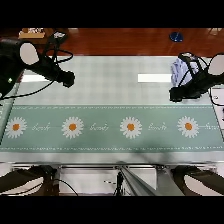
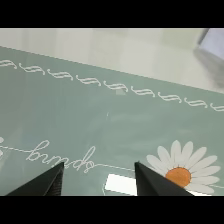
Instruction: Fold the shirts.
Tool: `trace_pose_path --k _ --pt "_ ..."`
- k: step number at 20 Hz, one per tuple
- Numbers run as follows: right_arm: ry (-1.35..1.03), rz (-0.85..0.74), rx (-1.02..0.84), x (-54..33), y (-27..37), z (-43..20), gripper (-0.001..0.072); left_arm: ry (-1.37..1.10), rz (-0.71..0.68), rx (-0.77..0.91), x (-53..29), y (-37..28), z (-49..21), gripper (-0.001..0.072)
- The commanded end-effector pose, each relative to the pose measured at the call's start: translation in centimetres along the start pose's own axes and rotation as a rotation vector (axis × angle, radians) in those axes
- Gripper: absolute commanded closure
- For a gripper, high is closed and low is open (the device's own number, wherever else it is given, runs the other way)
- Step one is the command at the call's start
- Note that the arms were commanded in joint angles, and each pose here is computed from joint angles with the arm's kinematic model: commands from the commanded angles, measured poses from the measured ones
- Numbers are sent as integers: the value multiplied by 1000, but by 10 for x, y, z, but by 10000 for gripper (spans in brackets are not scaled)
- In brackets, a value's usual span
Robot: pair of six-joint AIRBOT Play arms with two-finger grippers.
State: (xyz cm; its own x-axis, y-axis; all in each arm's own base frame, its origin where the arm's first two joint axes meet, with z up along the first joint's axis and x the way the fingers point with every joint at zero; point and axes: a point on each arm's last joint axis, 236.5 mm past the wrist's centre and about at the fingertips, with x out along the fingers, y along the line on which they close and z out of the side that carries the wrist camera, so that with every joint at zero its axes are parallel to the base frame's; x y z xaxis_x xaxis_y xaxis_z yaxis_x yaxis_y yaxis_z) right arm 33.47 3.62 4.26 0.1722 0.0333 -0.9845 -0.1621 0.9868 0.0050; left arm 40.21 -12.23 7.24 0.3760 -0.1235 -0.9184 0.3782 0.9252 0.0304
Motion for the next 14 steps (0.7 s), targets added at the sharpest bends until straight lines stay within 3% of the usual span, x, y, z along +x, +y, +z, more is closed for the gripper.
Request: trace_pose_path --k 1,14 --pt "0 0 0 0 0 0 226 0 0 1 0 0 0 140" --pt "-12 -28 -31 0 -6 3 226 0 0 1 0 0 0 140"
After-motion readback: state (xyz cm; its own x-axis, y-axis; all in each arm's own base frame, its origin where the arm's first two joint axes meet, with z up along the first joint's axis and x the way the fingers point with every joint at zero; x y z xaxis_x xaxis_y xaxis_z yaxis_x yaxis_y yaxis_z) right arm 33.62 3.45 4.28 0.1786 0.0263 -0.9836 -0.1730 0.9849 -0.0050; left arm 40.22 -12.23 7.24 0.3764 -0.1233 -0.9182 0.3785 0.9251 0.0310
